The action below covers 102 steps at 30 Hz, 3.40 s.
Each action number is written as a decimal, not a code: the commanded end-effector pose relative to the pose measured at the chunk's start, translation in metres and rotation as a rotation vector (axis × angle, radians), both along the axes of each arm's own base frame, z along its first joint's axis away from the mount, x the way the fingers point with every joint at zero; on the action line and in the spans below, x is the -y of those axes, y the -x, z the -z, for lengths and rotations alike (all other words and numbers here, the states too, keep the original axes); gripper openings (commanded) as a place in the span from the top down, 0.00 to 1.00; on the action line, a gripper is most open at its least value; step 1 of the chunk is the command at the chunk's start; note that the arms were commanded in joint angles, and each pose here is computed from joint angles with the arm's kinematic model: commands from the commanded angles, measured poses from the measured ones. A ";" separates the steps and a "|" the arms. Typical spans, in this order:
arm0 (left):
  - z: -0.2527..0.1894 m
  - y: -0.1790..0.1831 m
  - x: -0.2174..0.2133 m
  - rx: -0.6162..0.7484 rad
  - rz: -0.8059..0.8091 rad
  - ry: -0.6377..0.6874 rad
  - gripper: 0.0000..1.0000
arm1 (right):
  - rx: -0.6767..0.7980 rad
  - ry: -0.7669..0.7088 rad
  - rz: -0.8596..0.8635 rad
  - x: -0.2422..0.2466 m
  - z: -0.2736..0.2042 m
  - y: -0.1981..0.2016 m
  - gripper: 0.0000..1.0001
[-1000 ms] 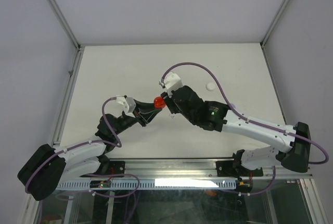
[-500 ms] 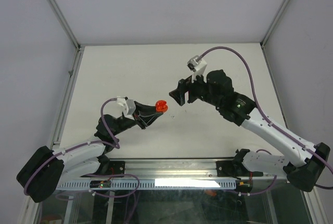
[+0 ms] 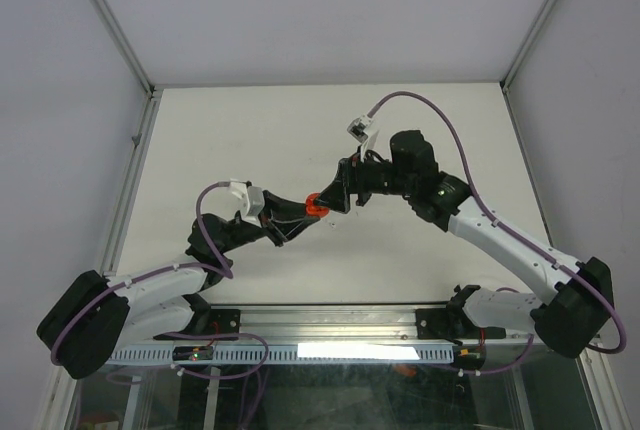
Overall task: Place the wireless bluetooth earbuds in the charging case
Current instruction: Close the charging case, then place the charging case at the center of the board, then adjust the charging case at the center of the board.
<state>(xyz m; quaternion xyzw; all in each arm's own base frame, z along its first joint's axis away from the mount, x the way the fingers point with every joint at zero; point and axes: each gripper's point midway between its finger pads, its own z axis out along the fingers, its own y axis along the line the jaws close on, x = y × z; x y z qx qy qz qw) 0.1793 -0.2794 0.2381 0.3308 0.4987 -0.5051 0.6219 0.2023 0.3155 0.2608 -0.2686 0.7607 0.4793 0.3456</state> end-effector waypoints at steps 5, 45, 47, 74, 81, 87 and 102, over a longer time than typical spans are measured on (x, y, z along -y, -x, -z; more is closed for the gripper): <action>-0.031 0.003 0.004 0.056 0.030 0.063 1.00 | -0.008 -0.153 -0.174 -0.007 -0.030 0.026 0.25; 0.094 -0.139 -0.101 -0.893 -0.735 -0.031 1.00 | 0.140 0.214 0.428 0.068 0.043 -0.058 0.22; 0.106 -0.145 -0.111 -0.947 -0.764 -0.037 0.97 | 0.142 0.231 0.451 0.072 0.050 -0.061 0.22; 0.179 -0.148 -0.163 -1.286 -0.899 -0.083 0.49 | 0.150 0.457 0.575 0.098 0.099 -0.089 0.18; 0.136 -0.149 -0.172 -1.153 -0.923 -0.090 0.41 | 0.145 0.538 0.647 0.114 0.108 -0.103 0.16; 0.088 -0.146 -0.172 -1.003 -0.884 -0.117 0.37 | 0.106 0.626 0.728 0.137 0.123 -0.129 0.14; 0.029 -0.141 -0.195 -0.607 -0.934 -0.294 0.26 | -0.103 0.672 0.941 0.212 0.170 -0.222 0.16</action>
